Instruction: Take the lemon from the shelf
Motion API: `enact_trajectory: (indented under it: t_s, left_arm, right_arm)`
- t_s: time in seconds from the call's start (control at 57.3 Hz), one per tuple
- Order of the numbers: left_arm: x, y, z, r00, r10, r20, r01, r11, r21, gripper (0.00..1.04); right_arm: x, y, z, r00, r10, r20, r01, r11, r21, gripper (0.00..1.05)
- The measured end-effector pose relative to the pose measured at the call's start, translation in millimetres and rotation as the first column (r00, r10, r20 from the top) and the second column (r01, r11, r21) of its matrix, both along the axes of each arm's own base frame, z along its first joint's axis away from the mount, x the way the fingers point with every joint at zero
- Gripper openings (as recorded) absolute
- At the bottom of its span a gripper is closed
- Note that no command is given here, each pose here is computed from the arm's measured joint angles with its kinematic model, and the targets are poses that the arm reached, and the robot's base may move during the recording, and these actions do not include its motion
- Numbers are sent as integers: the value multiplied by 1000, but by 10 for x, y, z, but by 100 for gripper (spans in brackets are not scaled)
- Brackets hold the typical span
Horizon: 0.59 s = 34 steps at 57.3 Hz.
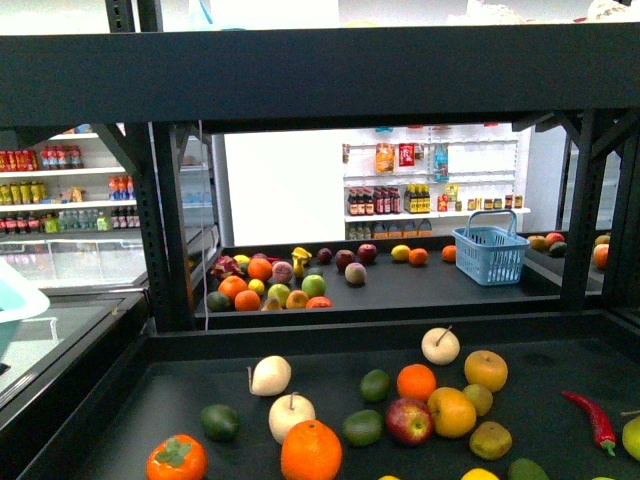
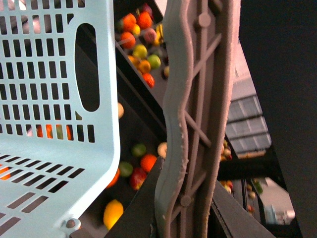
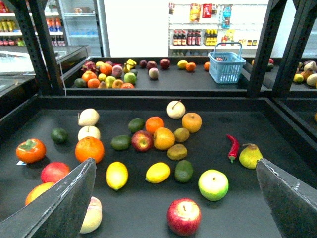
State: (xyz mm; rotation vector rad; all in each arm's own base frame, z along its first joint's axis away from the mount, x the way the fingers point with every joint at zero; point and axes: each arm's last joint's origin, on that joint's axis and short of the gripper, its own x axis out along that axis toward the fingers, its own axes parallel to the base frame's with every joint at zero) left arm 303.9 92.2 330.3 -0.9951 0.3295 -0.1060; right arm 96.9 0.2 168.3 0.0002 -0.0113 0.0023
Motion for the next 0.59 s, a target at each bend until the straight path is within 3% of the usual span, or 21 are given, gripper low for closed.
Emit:
enact_trajectory:
  t_s: [0.279,0.594]
  left_arm:
    - [1,-921,-314,965,-255,-56,256,966,23,15]
    - [105,-1797,-584,858,-509,-70,513,855,77,14]
  right_arm:
    - [0,0,0,1000,0,0,0,1000,0,97]
    - [0,0,0,1000,0,0,0,1000,0,97]
